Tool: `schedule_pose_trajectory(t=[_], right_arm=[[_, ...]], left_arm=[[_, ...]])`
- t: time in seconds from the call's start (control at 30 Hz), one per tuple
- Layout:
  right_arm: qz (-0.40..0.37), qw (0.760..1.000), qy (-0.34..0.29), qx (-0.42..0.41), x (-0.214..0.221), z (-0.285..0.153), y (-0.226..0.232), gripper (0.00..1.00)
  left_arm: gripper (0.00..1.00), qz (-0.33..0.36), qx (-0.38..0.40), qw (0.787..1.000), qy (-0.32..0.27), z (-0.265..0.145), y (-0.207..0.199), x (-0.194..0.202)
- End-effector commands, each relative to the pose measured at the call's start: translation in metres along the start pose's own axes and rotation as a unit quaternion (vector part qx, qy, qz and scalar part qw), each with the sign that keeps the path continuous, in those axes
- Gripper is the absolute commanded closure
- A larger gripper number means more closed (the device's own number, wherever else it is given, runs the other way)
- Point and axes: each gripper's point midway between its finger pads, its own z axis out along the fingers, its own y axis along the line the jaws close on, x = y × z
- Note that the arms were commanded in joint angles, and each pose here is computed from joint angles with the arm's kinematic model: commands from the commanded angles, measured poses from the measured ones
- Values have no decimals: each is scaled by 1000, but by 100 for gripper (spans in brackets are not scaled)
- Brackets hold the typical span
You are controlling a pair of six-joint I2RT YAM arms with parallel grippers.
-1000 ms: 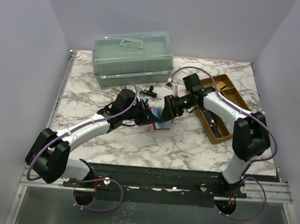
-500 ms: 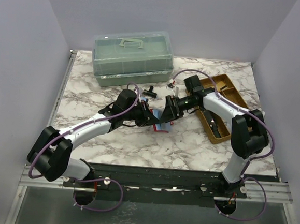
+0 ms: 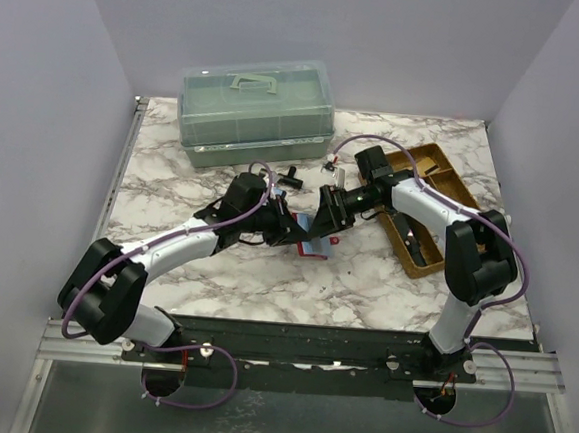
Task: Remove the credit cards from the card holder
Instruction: Remove the credit card from the card holder.
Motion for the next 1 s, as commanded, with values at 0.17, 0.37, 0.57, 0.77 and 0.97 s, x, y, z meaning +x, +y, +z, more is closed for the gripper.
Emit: schedule_pose_trajectory(t=[0.17, 0.37, 0.57, 0.77, 0.97], right_arm=[[-49, 999, 5, 5, 7, 0, 0, 13], [-72, 997, 6, -5, 8, -2, 5, 9], [-95, 995, 5, -7, 10, -5, 8, 6], [-102, 995, 5, 9, 7, -4, 6, 7], [-93, 995, 3, 41, 2, -3, -5, 11]], left_arm=[[100, 12, 87, 996, -10, -6, -43, -18], [100, -2, 92, 996, -18, -10, -40, -22], [100, -16, 94, 995, -25, -14, -35, -22], [100, -21, 100, 994, -24, -15, -38, -23], [100, -23, 106, 994, -17, -15, -42, -22]])
